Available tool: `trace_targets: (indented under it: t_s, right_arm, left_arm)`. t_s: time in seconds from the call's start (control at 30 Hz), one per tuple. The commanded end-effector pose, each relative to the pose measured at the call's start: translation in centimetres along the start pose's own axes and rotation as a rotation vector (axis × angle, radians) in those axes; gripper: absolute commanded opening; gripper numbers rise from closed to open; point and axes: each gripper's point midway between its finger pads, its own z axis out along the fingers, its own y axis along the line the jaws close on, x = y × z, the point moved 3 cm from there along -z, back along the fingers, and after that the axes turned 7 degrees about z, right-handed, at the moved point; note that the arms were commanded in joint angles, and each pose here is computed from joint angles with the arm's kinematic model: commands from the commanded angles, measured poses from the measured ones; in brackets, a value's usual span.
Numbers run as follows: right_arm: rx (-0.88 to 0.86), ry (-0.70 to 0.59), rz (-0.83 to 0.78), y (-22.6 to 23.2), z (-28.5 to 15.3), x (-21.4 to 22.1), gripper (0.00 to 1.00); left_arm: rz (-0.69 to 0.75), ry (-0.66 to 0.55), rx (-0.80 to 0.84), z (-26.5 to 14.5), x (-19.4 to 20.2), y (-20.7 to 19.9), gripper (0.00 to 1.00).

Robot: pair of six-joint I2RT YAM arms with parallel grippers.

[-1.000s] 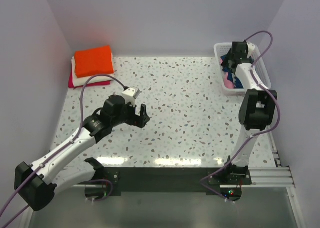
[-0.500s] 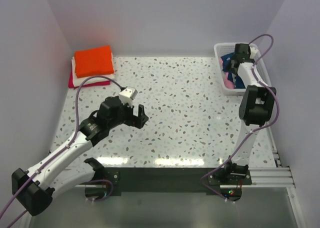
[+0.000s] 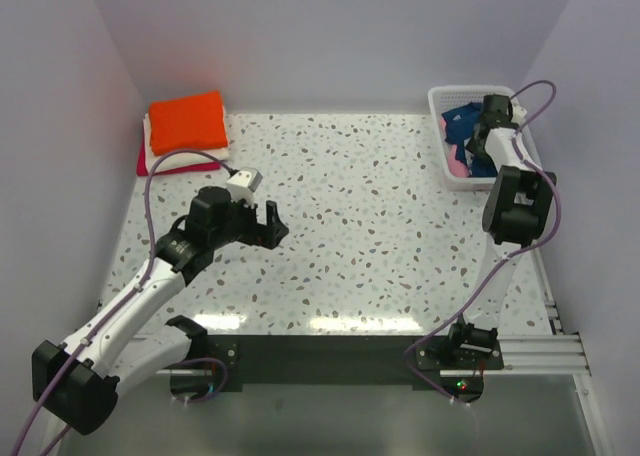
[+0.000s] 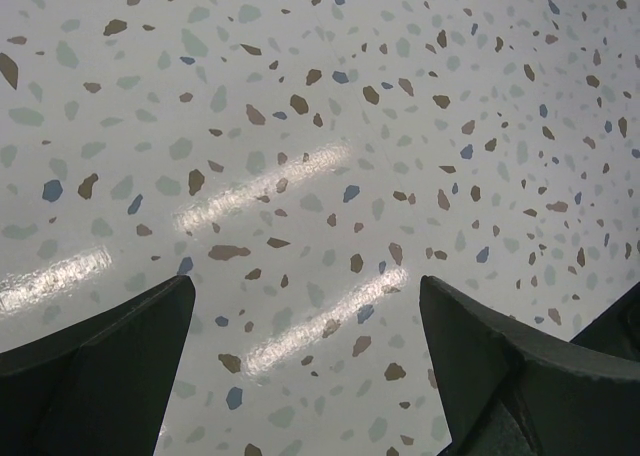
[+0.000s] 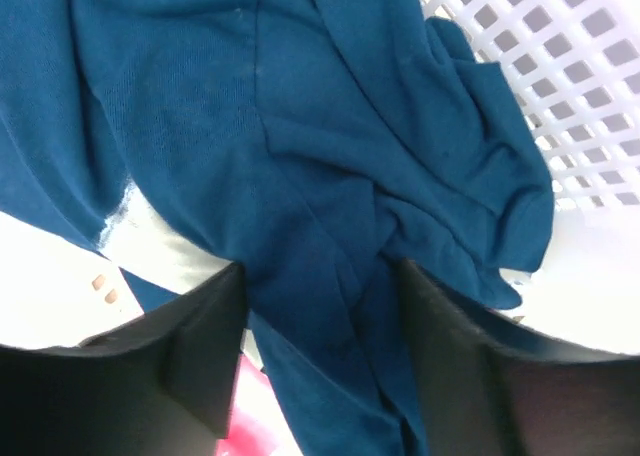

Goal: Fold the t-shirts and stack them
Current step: Grab the tshirt from the pile

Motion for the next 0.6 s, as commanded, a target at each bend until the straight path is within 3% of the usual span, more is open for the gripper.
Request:
trace_targets:
  t_s: [0.0,0.07,0.1,0.17,0.27,0.57]
  right_arm:
    - [-0.032,-0.035,0.011,0.6,-0.7,-1.8,0.49]
    - [-0.058,-0.03,0.026,0.9,-1.1,-2.1,0.36]
    - [-0.067,-0.034,0.035,1.1,-1.4,-2.6,0.21]
    - [-0.077,-0.034,0.054,1.1,-2.5,-3.4,0.0]
    - [-0.114,-0.042,0.091,1.3,-4.4,-4.2,0.0]
    - [-0.362,-0.17,0.225,2.0,-16.2,-11.0,0.0]
  left_arm:
    - [-0.001,-0.041,0.053,0.2,-0.9,-0.7,1.0]
    - [-0.002,-0.036,0.054,0.2,-0.8,-0.7,1.0]
    - [0.0,-0.038,0.054,0.2,-0.9,-0.7,1.0]
    - [0.002,-0.044,0.041,0.1,-0.9,-0.5,1.0]
    - [0.004,-0.05,0.033,0.0,-1.1,-0.4,1.0]
    - [0.006,-0.038,0.015,0.1,-0.8,-0.1,1.0]
